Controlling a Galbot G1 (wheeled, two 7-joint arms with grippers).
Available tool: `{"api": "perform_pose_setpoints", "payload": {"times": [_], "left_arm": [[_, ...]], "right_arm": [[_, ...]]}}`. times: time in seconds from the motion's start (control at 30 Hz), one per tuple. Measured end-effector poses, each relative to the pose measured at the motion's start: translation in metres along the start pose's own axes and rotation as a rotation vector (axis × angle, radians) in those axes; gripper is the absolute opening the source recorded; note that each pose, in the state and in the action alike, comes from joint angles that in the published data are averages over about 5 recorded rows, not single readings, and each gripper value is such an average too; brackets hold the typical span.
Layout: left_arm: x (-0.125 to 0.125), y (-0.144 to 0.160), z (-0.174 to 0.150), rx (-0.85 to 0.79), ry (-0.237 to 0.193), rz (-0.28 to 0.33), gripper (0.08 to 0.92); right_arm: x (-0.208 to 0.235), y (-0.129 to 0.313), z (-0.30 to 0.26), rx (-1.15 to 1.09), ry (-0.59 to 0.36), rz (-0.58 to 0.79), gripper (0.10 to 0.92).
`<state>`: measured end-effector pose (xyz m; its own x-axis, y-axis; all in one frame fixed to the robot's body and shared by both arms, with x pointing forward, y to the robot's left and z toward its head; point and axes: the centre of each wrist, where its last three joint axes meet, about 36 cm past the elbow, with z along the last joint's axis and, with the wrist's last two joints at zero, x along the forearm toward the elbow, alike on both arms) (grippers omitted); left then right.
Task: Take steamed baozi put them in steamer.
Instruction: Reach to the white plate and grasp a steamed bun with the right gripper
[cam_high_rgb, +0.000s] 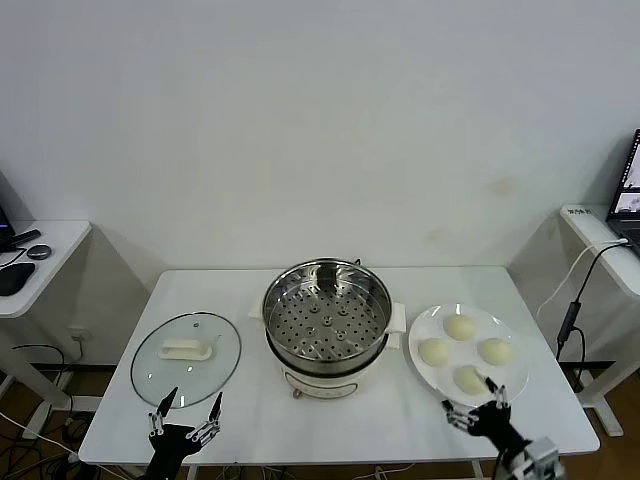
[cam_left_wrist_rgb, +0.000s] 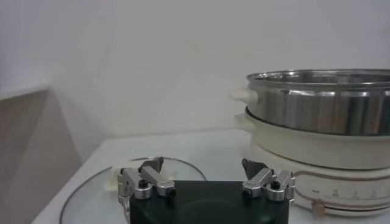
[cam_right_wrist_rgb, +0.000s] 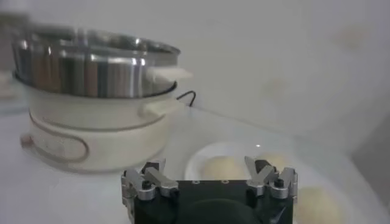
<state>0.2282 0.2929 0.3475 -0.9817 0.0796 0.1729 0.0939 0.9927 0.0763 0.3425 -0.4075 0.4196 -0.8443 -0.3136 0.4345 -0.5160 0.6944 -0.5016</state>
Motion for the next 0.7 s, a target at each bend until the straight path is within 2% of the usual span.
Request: {"api": "perform_pose_setpoints", "payload": {"times": [0.37, 0.7], "left_arm": [[0.002, 0.003, 0.003, -0.014, -0.046, -0.018, 0.823], [0.004, 0.007, 0.005, -0.042, -0.075, -0.046, 0.823]], "right_arm": [[-0.037, -0.11, -0.036, 0.437, 0.148, -0.171, 0.823], [-0.102, -0.182, -0.066, 0.653, 0.276, -0.39, 0.823]]}}
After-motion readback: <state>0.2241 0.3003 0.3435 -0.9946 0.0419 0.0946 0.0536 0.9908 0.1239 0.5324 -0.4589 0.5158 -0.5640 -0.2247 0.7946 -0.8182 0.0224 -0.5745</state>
